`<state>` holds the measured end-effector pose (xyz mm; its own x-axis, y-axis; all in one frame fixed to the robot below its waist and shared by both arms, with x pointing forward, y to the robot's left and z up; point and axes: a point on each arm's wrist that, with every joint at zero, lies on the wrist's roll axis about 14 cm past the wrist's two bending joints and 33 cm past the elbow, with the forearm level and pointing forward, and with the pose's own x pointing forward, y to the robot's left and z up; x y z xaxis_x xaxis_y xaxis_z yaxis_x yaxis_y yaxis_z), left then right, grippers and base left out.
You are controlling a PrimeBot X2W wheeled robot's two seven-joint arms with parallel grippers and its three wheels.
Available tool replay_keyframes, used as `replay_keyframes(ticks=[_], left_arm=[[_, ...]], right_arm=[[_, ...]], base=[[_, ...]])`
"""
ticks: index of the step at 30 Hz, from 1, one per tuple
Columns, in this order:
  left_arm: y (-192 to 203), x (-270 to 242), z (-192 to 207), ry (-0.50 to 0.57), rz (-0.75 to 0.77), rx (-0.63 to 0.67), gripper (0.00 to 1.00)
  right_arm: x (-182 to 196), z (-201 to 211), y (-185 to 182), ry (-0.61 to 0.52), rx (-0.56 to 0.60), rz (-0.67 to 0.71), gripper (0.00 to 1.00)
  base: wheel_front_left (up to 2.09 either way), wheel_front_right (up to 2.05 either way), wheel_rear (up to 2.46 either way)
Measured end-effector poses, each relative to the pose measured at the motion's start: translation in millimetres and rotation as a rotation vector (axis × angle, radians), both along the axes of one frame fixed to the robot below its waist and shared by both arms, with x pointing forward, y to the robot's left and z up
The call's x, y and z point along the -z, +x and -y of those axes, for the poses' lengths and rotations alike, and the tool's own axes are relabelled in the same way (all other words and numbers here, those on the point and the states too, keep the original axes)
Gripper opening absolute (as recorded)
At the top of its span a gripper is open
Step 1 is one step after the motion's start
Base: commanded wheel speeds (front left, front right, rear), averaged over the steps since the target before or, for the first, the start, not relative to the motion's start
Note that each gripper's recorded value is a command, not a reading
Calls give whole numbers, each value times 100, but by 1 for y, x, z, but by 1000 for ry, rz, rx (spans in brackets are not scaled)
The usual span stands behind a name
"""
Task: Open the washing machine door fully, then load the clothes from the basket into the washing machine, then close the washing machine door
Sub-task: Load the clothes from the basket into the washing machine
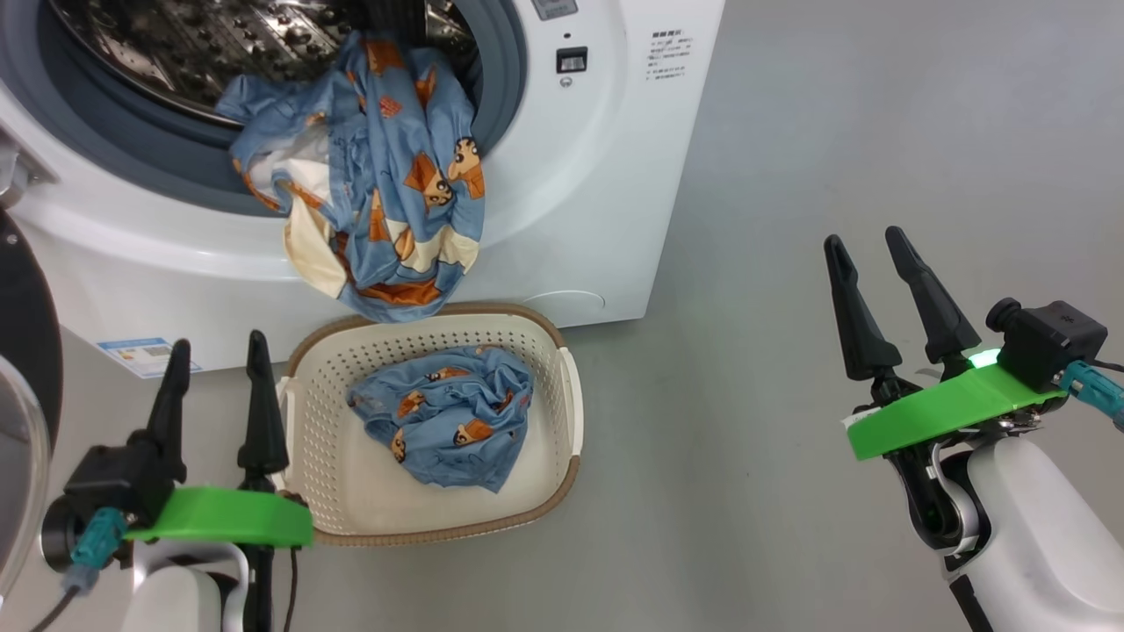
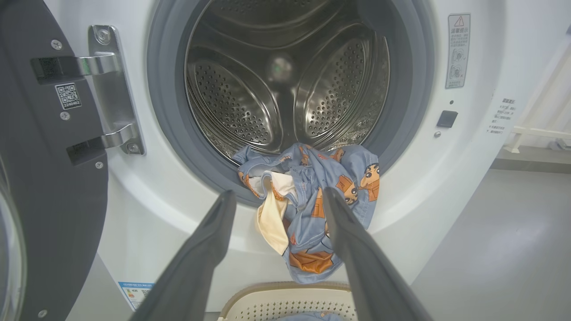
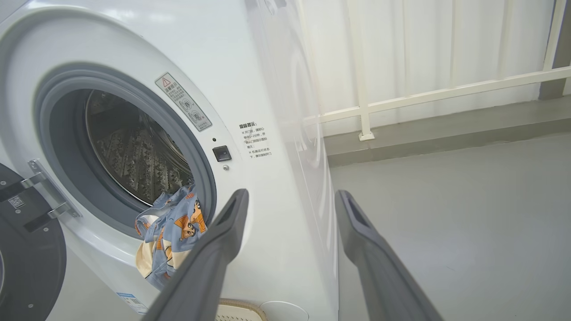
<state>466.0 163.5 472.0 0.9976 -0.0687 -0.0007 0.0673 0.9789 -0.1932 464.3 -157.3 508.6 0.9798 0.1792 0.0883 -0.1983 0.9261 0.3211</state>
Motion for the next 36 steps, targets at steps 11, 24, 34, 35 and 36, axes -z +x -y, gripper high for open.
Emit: replay_keyframes(ticks=[11,24,34,35,36], left_arm=[[-11,-5,0,3,12,-14,100],[-13,-5,4,2,15,-9,100],[-12,-2,6,1,8,-2,100],[-12,-2,7,1,7,-1,100],[-11,-1,7,0,5,0,100]], right_arm=[[0,-3,-4,-3,-9,-2,100],[-1,2,-7,-10,-1,-1,100],[2,4,-7,-12,5,-7,100],[2,4,-7,-13,6,-8,100],[2,4,-7,-13,6,-9,100]], base=[[0,0,0],[0,0,0],[0,0,0],[0,0,0],[0,0,0]])
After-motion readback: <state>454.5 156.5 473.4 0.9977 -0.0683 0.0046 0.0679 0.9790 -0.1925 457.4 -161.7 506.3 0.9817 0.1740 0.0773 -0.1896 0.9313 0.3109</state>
